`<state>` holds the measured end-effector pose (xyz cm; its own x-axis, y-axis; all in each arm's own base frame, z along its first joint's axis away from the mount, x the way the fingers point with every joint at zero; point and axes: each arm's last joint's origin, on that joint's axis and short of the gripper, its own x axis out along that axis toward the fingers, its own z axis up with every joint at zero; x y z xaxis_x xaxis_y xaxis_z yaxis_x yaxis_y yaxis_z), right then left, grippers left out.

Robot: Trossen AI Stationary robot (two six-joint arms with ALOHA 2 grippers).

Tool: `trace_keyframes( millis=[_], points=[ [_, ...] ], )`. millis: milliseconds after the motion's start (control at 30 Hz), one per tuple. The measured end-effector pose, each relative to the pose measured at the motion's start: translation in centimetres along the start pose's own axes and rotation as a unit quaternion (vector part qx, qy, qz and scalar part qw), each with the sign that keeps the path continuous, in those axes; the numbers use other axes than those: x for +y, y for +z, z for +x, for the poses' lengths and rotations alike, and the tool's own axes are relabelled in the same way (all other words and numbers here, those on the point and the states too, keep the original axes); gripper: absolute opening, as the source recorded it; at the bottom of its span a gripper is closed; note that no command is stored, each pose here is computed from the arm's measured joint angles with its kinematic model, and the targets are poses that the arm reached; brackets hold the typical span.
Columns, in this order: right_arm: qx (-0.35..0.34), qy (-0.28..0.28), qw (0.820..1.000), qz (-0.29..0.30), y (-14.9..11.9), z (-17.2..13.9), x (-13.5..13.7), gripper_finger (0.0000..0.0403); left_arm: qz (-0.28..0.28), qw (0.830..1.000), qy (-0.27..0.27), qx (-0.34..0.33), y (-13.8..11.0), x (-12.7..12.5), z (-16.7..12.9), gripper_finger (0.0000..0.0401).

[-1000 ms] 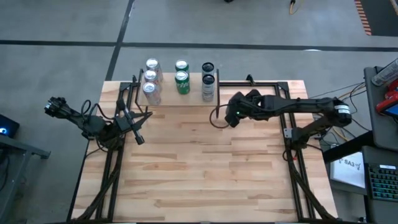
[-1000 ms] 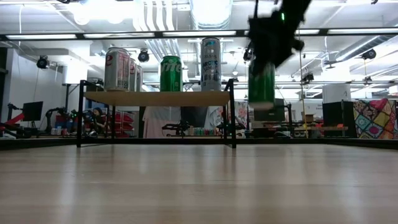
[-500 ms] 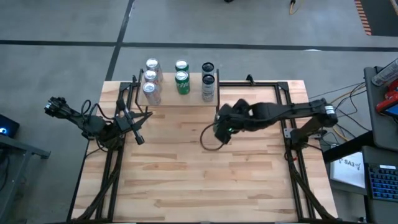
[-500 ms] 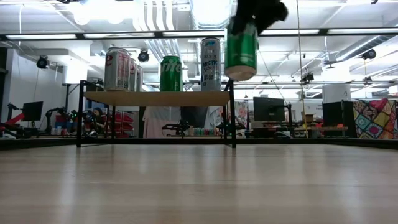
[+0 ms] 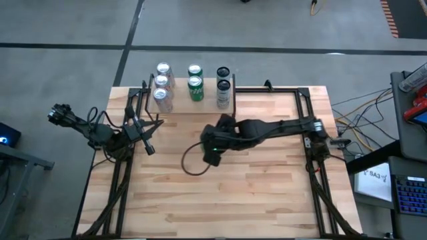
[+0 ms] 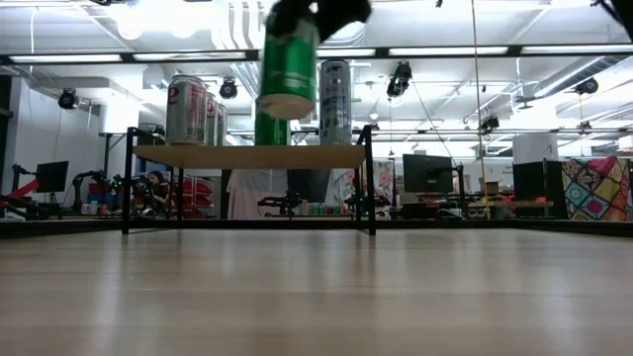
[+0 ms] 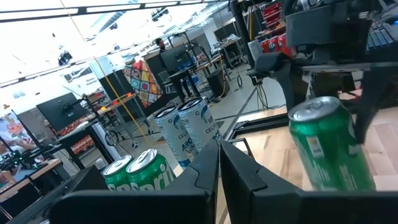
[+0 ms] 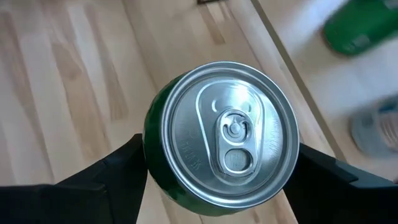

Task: Place canned beverage on shelf
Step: Put the green soda can aligned with the other green soda cans on the shelf

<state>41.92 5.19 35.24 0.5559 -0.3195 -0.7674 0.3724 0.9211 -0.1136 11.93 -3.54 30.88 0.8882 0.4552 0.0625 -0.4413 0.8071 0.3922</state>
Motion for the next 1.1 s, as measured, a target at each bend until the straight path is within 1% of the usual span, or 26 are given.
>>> trace_keyframes(
  millis=[67, 200, 300, 333, 433, 600, 733, 800, 933, 1033, 1100],
  points=[
    [-0.009, 0.006, 1.0, -0.001, 0.8, 0.3, 0.4, 0.0292, -0.002, 1.0, 0.0, 0.0, 0.0, 0.0, 0.0, 0.0],
    [-0.031, 0.037, 0.999, 0.017, 2.4, 0.5, 1.2, 0.0292, -0.006, 1.0, 0.001, -0.003, 0.1, 0.0, 0.0, 0.0],
    [-0.051, 0.051, 0.997, 0.03, 2.8, 0.7, 1.3, 0.0292, -0.006, 1.0, 0.001, -0.003, 0.1, 0.0, 0.0, 0.0],
    [-0.046, 0.057, 0.997, 0.032, 2.8, 0.8, 1.3, 0.0292, -0.006, 1.0, 0.001, -0.003, 0.1, 0.0, 0.0, 0.0],
    [-0.047, 0.05, 0.997, 0.042, 3.0, 1.1, 1.0, 0.0292, -0.006, 1.0, 0.0, -0.005, 0.1, 0.1, 0.0, 0.0],
    [-0.087, 0.05, 0.993, 0.059, 4.0, 1.2, 0.4, 0.0292, -0.003, 1.0, -0.008, -0.013, 0.2, 0.1, -0.1, 0.0],
    [-0.111, 0.037, 0.992, 0.046, 4.6, 1.3, 0.0, 0.0292, 0.001, 1.0, -0.008, -0.013, 0.2, 0.2, -0.1, 0.0],
    [-0.132, 0.021, 0.99, 0.044, 5.0, 1.3, -0.2, 0.0292, 0.001, 1.0, -0.008, -0.013, 0.2, 0.1, -0.1, 0.0],
    [-0.164, -0.007, 0.986, 0.02, 5.6, 1.1, -0.4, 0.0292, -0.003, 1.0, -0.008, -0.014, 0.2, 0.2, -0.1, 0.0],
    [-0.178, -0.022, 0.984, 0.0, 5.8, 0.6, -0.4, 0.0292, -0.008, 0.999, -0.027, -0.019, 0.2, -0.2, 0.0, 0.0005],
    [-0.187, -0.032, 0.982, -0.008, 5.9, 0.0, -0.5, 0.0292, -0.004, 0.998, -0.05, -0.025, 0.2, -0.6, 0.2, 0.0017]
  ],
)
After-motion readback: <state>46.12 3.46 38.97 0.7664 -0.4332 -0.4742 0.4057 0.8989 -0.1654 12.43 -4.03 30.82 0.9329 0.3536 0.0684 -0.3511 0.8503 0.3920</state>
